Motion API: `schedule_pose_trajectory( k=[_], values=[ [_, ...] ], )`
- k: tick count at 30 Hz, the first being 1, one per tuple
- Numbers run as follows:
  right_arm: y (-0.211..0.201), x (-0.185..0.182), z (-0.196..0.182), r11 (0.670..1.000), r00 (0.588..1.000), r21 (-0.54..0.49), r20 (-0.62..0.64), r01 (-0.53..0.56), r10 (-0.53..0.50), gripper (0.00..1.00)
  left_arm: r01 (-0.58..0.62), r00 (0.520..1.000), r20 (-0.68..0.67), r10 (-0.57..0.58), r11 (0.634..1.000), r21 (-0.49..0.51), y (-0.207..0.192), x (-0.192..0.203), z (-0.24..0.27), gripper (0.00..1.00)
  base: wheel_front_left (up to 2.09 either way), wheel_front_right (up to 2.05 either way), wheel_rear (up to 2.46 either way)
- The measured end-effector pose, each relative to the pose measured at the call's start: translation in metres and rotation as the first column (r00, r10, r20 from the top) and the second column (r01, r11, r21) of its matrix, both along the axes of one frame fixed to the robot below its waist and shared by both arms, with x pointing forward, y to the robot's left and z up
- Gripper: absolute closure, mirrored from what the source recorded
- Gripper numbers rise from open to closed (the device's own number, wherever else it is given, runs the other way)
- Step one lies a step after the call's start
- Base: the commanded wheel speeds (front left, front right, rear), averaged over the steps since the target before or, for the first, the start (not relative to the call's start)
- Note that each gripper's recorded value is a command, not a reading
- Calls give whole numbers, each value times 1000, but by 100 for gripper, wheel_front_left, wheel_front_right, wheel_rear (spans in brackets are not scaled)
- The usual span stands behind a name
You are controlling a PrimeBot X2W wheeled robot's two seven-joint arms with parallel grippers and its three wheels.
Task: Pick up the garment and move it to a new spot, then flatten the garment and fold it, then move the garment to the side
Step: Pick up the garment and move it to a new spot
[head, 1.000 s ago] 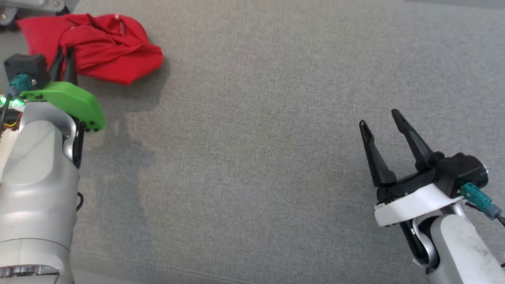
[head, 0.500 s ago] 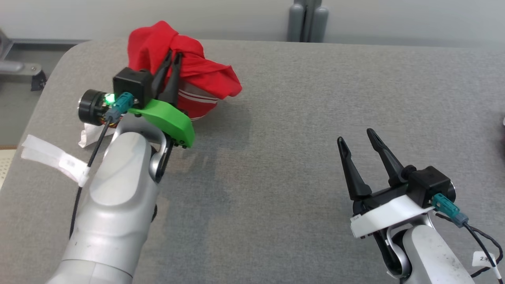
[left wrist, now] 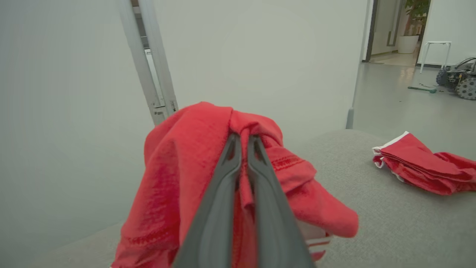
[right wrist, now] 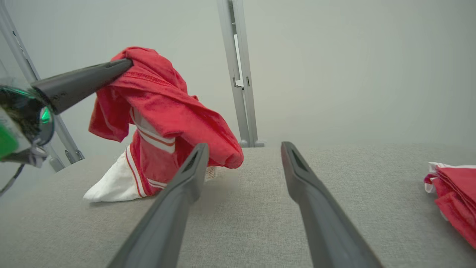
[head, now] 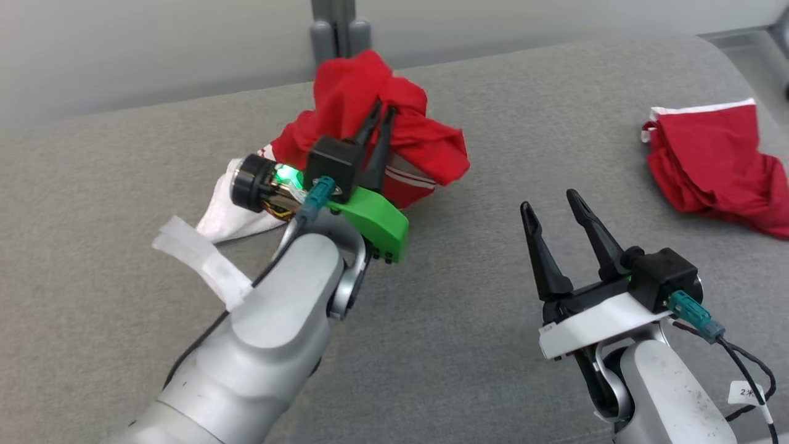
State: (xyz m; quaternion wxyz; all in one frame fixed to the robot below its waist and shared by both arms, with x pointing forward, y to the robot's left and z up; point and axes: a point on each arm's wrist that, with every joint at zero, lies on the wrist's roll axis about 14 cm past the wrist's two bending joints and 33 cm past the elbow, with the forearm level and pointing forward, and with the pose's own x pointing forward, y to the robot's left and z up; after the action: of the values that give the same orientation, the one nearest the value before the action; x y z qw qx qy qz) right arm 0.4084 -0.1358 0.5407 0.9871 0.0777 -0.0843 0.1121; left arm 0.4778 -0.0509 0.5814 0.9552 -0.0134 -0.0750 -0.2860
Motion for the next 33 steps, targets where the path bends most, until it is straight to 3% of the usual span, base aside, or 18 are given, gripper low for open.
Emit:
schedule_pose_trajectory(
  k=[1,6,10,15,19,24,33],
  values=[
    [-6,-2,0,1000,1000,0,-1,18,-18,0,37,999,-20,-36,999,8,-15,-6,-8,0,0,0,0],
    [-31,-12,-1,996,996,-4,-8,94,-94,0,219,972,-88,-216,975,24,-69,-41,-31,0,0,0,0],
    [-48,-18,-1,990,990,-6,-10,144,-144,0,303,949,-107,-296,952,51,-90,-62,-43,0,0,0,0],
    [-45,-19,-2,991,990,-2,-13,137,-137,0,243,964,-115,-241,970,1,-81,-55,-34,0,0,0,0],
    [-35,-17,0,994,994,-2,-4,111,-111,0,109,992,-58,-112,993,-55,-48,-33,-8,0,0,0,0],
    [-20,-16,-1,998,998,-10,-3,63,-64,0,-82,996,-44,79,994,-68,35,-22,-14,0,0,0,0],
    [4,-25,-12,1000,1000,-24,-30,-8,8,0,-266,963,-68,260,958,-108,123,-69,-37,0,0,0,0]
  ],
)
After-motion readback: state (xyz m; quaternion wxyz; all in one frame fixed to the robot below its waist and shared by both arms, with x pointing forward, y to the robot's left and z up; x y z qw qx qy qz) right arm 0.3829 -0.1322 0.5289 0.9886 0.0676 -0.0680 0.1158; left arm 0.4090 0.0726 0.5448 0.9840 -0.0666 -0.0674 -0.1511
